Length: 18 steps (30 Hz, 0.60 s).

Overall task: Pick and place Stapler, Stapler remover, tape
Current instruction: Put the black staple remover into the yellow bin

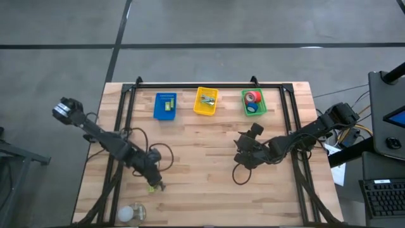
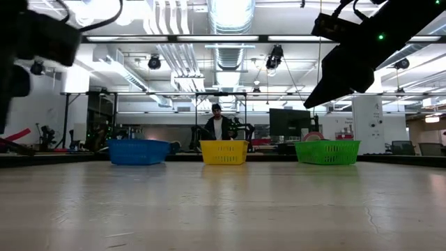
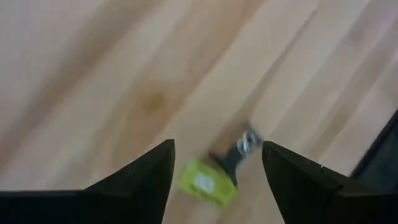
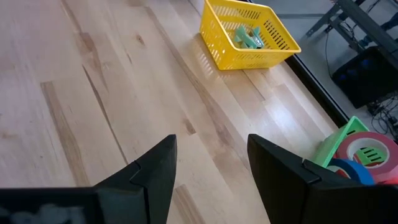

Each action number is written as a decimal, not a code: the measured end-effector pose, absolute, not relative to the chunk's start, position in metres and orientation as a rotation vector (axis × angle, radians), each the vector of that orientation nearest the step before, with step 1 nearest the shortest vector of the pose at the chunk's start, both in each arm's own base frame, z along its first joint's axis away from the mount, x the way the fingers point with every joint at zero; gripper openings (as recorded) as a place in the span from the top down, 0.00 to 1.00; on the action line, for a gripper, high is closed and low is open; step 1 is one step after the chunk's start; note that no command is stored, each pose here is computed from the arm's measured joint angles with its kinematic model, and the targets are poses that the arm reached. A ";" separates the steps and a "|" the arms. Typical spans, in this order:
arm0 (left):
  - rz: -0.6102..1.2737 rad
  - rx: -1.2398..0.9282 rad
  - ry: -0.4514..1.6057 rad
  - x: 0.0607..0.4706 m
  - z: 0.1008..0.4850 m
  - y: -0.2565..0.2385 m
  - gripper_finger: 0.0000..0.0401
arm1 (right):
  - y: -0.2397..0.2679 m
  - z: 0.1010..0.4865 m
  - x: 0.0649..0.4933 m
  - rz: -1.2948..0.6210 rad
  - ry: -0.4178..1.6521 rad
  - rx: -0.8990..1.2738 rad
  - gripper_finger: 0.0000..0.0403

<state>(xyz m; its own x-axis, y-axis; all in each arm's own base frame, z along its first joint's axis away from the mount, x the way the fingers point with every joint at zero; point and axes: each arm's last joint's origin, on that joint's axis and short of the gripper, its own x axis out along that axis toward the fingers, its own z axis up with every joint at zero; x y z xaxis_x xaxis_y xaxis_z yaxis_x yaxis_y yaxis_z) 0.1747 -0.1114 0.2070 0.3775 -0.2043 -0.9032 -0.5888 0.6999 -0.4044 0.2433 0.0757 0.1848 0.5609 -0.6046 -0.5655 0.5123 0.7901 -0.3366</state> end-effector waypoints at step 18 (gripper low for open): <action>0.235 -0.800 1.440 0.193 0.164 -0.143 0.39 | 0.076 0.185 0.243 -0.661 0.719 -0.144 0.52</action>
